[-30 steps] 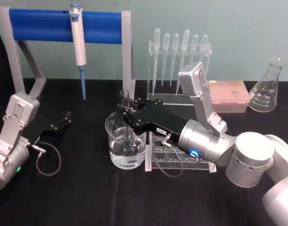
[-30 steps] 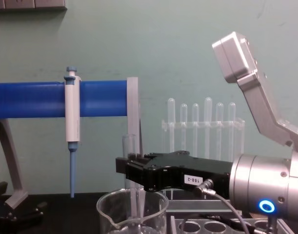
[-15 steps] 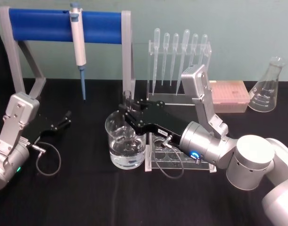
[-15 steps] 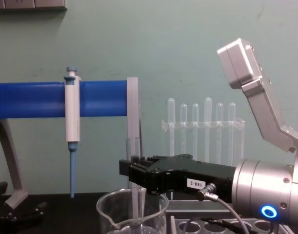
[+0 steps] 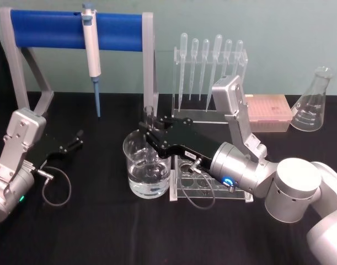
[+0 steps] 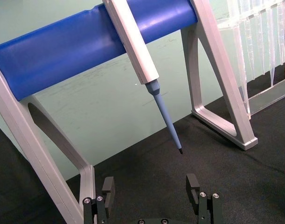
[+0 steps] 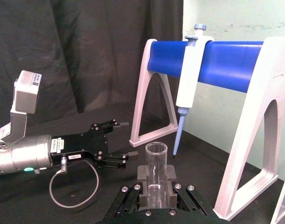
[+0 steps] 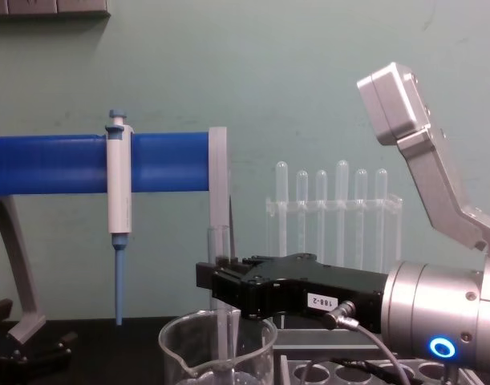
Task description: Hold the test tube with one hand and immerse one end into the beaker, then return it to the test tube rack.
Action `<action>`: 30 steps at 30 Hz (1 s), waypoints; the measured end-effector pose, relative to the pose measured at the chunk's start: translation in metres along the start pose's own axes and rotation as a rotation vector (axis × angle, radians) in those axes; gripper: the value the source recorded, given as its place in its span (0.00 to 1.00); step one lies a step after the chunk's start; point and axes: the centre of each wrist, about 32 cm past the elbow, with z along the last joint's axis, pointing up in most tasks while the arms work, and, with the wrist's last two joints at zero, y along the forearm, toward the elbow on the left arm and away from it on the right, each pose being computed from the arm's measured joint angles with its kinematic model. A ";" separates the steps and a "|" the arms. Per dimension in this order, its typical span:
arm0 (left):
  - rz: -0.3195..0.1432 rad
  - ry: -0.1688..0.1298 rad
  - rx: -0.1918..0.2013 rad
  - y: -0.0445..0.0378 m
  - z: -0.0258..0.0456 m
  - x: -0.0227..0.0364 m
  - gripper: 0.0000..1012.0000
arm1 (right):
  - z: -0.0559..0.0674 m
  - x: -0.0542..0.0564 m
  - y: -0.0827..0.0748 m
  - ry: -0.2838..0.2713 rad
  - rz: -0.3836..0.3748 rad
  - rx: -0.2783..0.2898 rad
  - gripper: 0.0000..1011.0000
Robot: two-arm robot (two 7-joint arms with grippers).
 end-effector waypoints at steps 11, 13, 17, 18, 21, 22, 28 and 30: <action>0.000 0.000 0.000 0.0000 0.0000 0.0000 0.99 | 0.000 0.000 0.000 0.000 0.000 0.000 0.22; 0.000 0.000 0.000 0.0000 0.0000 0.0000 0.99 | 0.001 0.000 0.000 0.000 0.000 0.000 0.22; 0.000 0.000 0.000 0.0000 0.0000 0.0000 0.99 | 0.001 0.000 0.000 0.000 0.000 0.001 0.22; 0.000 0.000 0.000 0.0000 0.0000 0.0000 0.99 | 0.001 0.000 0.000 0.000 0.000 0.001 0.22; 0.000 0.000 0.000 0.0000 0.0000 0.0000 0.99 | 0.001 0.000 0.000 0.000 0.000 0.001 0.22; 0.000 0.000 0.000 0.0000 0.0000 0.0000 0.99 | 0.001 0.000 0.000 0.000 0.000 0.001 0.22; 0.000 0.000 0.000 0.0000 0.0000 0.0000 0.99 | 0.001 0.000 0.000 0.000 0.000 0.001 0.22; 0.000 0.000 0.000 0.0000 0.0000 0.0000 0.99 | 0.001 0.000 0.000 0.000 0.000 0.001 0.22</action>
